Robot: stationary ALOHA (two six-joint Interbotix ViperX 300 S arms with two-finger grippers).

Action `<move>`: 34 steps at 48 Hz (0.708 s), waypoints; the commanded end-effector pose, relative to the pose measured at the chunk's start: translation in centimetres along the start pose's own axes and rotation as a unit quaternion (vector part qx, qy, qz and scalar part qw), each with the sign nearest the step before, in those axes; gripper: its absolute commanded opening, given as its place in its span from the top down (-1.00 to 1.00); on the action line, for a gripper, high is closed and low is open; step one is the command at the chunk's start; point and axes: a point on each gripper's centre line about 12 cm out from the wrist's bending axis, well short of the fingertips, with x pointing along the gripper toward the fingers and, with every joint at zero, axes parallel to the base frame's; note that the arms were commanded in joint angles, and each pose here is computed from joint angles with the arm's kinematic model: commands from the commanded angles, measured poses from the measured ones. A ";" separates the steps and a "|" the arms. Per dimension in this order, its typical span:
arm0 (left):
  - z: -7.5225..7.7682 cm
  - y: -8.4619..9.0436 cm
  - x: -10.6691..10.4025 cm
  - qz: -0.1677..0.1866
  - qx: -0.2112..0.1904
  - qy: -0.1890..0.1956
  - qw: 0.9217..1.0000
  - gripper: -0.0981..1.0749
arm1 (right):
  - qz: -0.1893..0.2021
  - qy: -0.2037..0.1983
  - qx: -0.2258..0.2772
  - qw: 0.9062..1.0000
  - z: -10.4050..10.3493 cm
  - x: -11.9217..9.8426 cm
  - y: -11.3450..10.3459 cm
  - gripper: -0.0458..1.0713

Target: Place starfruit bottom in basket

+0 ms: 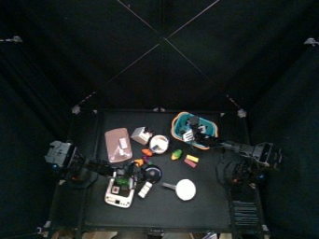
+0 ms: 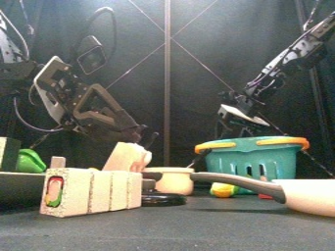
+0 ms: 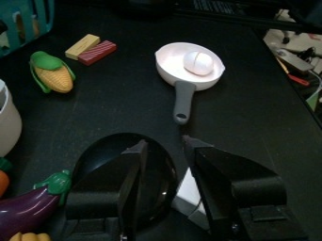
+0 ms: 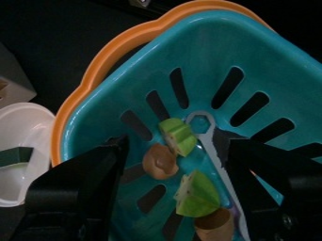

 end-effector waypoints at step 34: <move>1.5 -0.5 0.6 -0.002 -0.009 -0.025 1.000 -0.48 | 0.005 -0.018 -0.016 1.000 0.7 -0.8 0.3 -0.87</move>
